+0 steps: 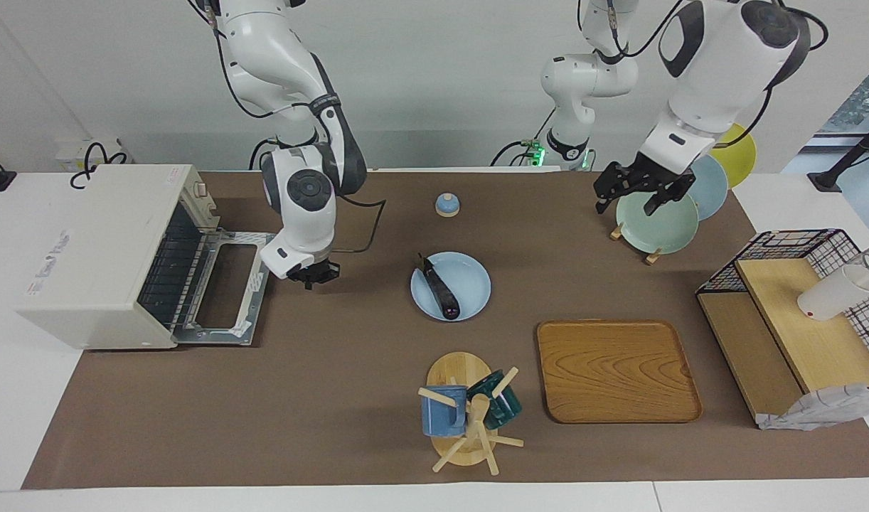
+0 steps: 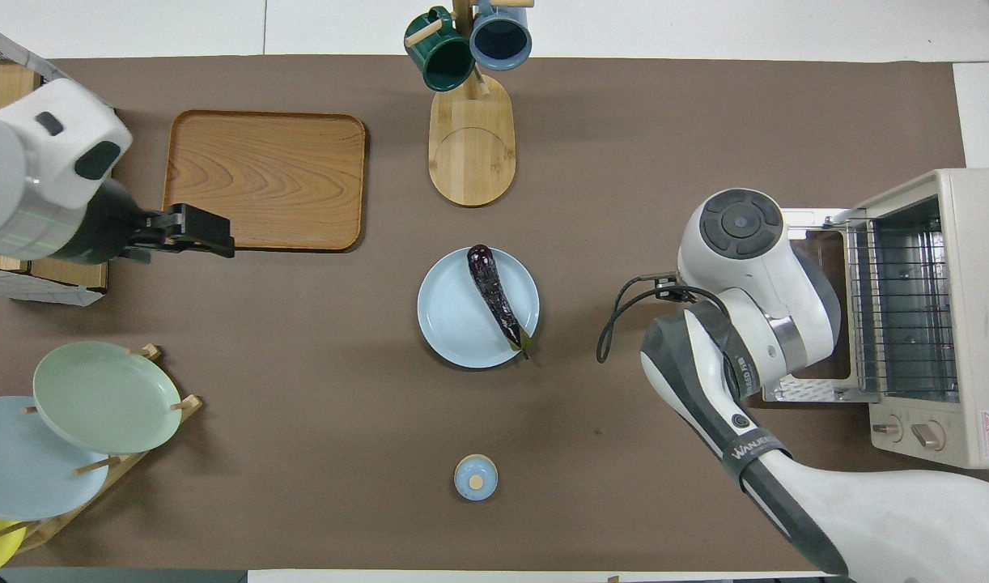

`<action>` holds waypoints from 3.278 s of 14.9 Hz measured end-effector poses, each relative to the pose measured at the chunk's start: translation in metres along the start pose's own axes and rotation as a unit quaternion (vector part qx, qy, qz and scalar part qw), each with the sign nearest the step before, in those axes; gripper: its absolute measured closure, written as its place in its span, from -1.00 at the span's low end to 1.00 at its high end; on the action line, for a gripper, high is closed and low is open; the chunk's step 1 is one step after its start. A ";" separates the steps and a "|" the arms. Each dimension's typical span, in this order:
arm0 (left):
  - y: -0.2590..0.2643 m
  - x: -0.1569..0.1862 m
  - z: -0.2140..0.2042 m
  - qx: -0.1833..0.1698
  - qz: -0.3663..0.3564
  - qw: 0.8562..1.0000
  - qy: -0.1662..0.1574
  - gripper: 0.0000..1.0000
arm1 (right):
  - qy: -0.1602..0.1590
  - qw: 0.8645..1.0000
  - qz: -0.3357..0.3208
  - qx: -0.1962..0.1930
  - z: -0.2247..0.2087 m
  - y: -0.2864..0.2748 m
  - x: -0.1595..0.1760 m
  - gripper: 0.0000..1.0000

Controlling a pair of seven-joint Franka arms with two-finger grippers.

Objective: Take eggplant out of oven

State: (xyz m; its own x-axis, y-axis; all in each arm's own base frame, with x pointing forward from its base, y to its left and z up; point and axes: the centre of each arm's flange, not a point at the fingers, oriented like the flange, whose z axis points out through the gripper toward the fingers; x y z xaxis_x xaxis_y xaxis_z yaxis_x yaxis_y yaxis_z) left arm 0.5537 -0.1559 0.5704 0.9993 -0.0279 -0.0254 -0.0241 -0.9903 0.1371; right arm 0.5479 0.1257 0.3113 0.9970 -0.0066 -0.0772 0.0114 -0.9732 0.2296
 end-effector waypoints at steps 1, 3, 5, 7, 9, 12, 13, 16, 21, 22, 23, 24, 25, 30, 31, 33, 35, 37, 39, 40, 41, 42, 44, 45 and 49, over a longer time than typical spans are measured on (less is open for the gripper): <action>0.020 0.007 0.021 -0.003 -0.006 1.000 -0.003 -1.00 | 0.001 1.000 -0.006 -0.001 0.005 0.007 -0.002 0.98; 0.057 0.020 0.066 -0.007 -0.018 1.000 -0.010 -1.00 | 0.005 1.000 -0.018 -0.008 0.008 0.013 -0.002 0.98; 0.084 0.030 0.105 -0.013 -0.039 0.999 -0.009 -1.00 | 0.007 0.999 -0.028 -0.022 0.011 0.017 -0.003 0.98; 0.104 0.037 0.134 -0.019 -0.063 0.998 -0.002 -1.00 | 0.013 0.999 -0.026 -0.022 0.019 0.026 -0.003 0.98; 0.131 0.036 0.160 -0.025 -0.083 0.996 0.002 -1.00 | 0.016 0.999 -0.027 -0.020 0.028 0.036 -0.003 0.98; 0.182 0.021 0.208 -0.026 -0.098 0.995 -0.004 -1.00 | 0.013 0.999 -0.037 -0.021 0.033 0.044 -0.004 0.98; 0.195 0.016 0.221 -0.026 -0.102 0.994 -0.002 -1.00 | 0.013 0.999 -0.044 -0.025 0.033 0.045 -0.004 0.98; 0.216 0.006 0.241 -0.024 -0.108 0.994 -0.004 -1.00 | 0.016 0.998 -0.051 -0.038 0.035 0.050 -0.003 0.98; 0.224 -0.007 0.267 -0.017 -0.105 0.994 -0.012 -1.00 | 0.016 0.997 -0.061 -0.046 0.037 0.059 -0.002 0.98; 0.226 -0.011 0.272 -0.016 -0.104 0.994 -0.013 -1.00 | 0.015 0.996 -0.068 -0.048 0.036 0.059 -0.002 0.98; 0.227 -0.014 0.276 -0.015 -0.102 0.995 -0.013 -1.00 | 0.012 0.996 -0.076 -0.049 0.032 0.059 -0.002 0.98; 0.228 -0.016 0.279 -0.016 -0.102 0.995 -0.012 -1.00 | 0.008 0.995 -0.084 -0.052 0.024 0.061 -0.001 0.98; 0.227 -0.017 0.281 -0.015 -0.102 0.995 -0.012 -1.00 | 0.002 0.994 -0.091 -0.057 0.013 0.063 0.000 0.98; 0.224 -0.019 0.291 -0.016 -0.103 0.995 -0.008 -0.91 | -0.010 0.993 -0.099 -0.063 -0.061 0.110 -0.002 0.98; 0.224 -0.021 0.292 -0.016 -0.103 0.995 -0.008 -0.91 | -0.009 0.993 -0.099 -0.062 -0.073 0.125 -0.004 0.98; 0.225 -0.023 0.295 -0.016 -0.101 0.995 -0.009 -0.81 | -0.004 0.993 -0.101 -0.060 -0.091 0.162 -0.010 0.98; 0.227 -0.024 0.295 -0.016 -0.100 0.995 -0.008 -0.52 | 0.000 0.993 -0.106 -0.054 -0.099 0.199 -0.014 0.98; 0.229 -0.025 0.295 -0.017 -0.099 0.995 -0.007 -0.41 | 0.003 0.994 -0.105 -0.041 -0.102 0.226 -0.017 0.98; 0.232 -0.027 0.295 -0.017 -0.096 0.995 -0.007 0.07 | -0.001 0.995 -0.097 -0.024 -0.107 0.231 -0.018 0.98; 0.232 -0.027 0.295 -0.018 -0.096 0.995 -0.007 0.30 | -0.009 0.996 -0.093 -0.016 -0.115 0.230 -0.019 0.98; 0.232 -0.027 0.295 -0.018 -0.096 0.995 -0.007 0.32 | -0.010 0.996 -0.088 -0.005 -0.134 0.229 -0.019 0.98; 0.232 -0.027 0.295 -0.018 -0.096 0.995 -0.006 0.32 | -0.003 0.997 -0.083 0.006 -0.161 0.228 -0.017 0.98; 0.232 -0.027 0.295 -0.018 -0.096 0.995 -0.006 0.32 | 0.015 0.996 -0.086 0.024 -0.209 0.217 -0.016 0.98; 0.232 -0.026 0.294 -0.018 -0.097 0.995 -0.006 0.32 | 0.016 0.995 -0.088 0.041 -0.223 0.210 -0.017 0.98; 0.211 0.003 0.263 -0.004 -0.109 0.994 0.011 0.32 | -0.004 0.994 -0.078 0.082 -0.232 0.200 -0.013 0.98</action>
State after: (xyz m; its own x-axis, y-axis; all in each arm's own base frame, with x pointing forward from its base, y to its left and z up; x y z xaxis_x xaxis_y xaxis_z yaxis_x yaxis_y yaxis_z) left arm 0.5443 -0.4006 0.3393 0.9813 0.1895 -0.0342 0.1924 -0.9716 0.1378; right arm 0.5552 -0.0150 0.5834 0.9835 0.1461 -0.1068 0.1524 -0.9869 0.0530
